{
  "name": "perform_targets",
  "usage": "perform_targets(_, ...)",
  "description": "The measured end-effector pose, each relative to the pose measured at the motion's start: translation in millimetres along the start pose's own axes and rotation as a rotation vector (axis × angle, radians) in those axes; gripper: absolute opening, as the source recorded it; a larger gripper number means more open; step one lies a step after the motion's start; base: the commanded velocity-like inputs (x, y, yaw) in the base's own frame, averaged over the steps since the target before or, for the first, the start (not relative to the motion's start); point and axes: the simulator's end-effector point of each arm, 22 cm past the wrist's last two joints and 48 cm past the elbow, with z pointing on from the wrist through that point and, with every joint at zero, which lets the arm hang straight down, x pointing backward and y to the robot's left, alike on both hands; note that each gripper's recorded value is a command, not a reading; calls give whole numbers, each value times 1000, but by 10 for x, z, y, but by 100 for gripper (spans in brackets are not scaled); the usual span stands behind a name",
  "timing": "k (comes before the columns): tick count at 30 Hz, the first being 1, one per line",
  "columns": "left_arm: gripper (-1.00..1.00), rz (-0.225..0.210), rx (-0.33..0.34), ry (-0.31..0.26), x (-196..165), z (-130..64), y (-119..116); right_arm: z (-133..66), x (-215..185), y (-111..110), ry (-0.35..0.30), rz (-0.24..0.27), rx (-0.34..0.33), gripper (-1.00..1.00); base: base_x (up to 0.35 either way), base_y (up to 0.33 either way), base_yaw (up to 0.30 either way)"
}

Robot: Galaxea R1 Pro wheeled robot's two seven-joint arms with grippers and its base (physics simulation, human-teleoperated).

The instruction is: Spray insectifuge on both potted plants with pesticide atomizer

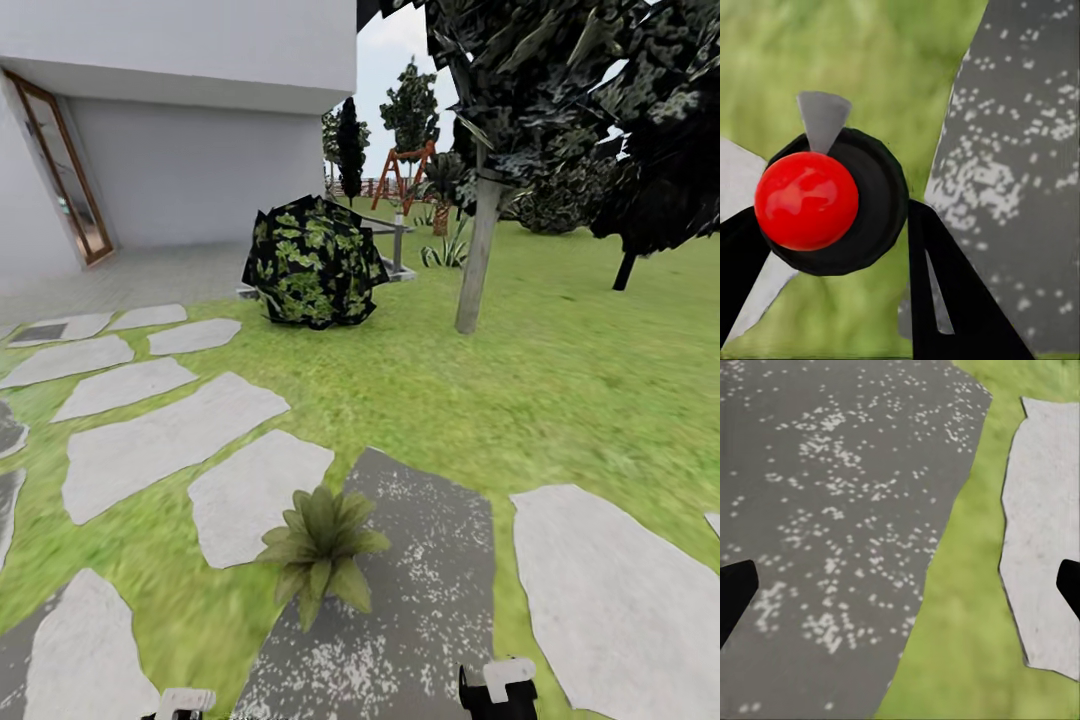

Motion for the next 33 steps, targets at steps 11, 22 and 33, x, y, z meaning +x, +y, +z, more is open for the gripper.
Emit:
perform_targets(11,-100,57,37,-3,-44,11,-89,-1,-17,49,-5,-16,-17,100,1,4,87)
perform_targets(22,-100,748,647,129,-33,-406,-428,-502,-817,1619,-95,-485,-949,100,0,0,0)
perform_targets(33,-100,790,621,102,-263,-356,-420,-601,-1000,1878,-134,-467,-983,100,0,0,0)
